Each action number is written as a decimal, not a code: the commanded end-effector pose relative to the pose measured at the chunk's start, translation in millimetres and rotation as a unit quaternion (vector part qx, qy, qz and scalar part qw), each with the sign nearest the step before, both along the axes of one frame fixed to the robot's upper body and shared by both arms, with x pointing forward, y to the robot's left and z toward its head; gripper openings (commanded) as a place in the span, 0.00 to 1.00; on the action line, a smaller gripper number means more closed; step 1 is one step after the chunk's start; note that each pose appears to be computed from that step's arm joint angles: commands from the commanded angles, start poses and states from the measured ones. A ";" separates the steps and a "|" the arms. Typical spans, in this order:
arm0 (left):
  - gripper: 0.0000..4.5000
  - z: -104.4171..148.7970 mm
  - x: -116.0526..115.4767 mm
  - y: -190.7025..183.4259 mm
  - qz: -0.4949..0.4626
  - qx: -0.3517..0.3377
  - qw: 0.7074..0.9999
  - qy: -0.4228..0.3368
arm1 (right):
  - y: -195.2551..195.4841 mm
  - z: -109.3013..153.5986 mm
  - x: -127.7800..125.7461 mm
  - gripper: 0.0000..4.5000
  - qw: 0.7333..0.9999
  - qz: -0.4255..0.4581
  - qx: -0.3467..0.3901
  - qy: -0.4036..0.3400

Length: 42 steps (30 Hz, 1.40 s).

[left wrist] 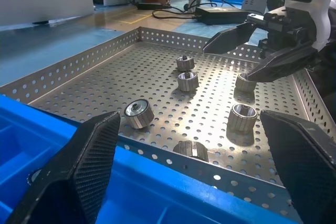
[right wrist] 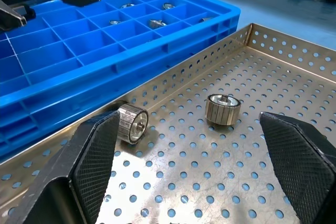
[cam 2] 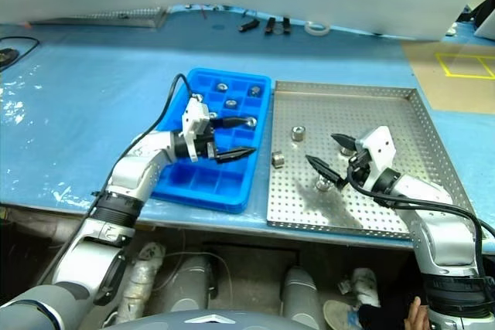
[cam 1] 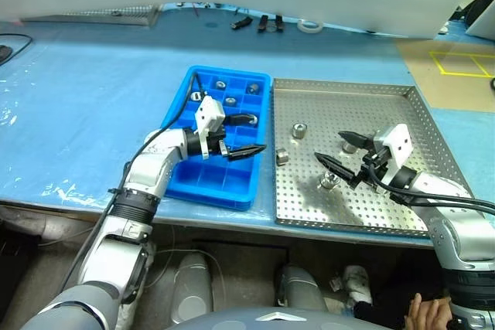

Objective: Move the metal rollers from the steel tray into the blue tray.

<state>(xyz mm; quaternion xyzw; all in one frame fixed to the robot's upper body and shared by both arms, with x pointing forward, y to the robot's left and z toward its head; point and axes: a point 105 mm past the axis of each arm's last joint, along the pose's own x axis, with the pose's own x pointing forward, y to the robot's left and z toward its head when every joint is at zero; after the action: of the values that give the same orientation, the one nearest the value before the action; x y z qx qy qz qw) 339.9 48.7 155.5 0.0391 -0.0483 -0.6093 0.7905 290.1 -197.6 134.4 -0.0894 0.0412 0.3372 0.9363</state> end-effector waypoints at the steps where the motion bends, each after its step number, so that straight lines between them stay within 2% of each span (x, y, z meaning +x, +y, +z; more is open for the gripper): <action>1: 1.00 12.8 -0.3 -3.1 -0.013 -0.012 1.000 -0.016 | -4.7 13.8 -2.9 1.00 1.000 -0.007 -0.006 -0.028; 29: 1.00 12.5 3.1 -16.7 -0.046 0.015 0.999 -0.001 | 3.2 14.3 -10.8 1.00 0.999 -0.019 -0.001 -0.030; 34: 1.00 19.2 10.8 -29.9 -0.071 0.069 0.995 0.005 | 5.8 14.3 -12.1 1.00 0.999 -0.027 0.005 -0.034; 37: 1.00 34.4 13.2 -45.0 -0.115 0.114 0.987 -0.006 | 8.3 10.8 -13.9 1.00 0.998 -0.039 0.011 -0.037; 39: 1.00 32.9 14.3 -56.7 -0.150 0.181 0.972 -0.013 | 10.4 6.6 -17.5 1.00 0.998 -0.050 0.020 -0.038; 42: 1.00 28.7 15.0 -65.3 -0.182 0.244 0.953 -0.016 | 15.6 0.9 -23.1 1.00 0.997 -0.066 0.033 -0.038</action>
<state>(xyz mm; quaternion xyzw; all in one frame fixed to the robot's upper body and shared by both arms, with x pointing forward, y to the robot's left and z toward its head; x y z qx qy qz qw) 357.9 -12.3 189.7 0.2010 0.0648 -0.7220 0.6589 270.7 -187.9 122.9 -0.0581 0.0315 0.2742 0.9594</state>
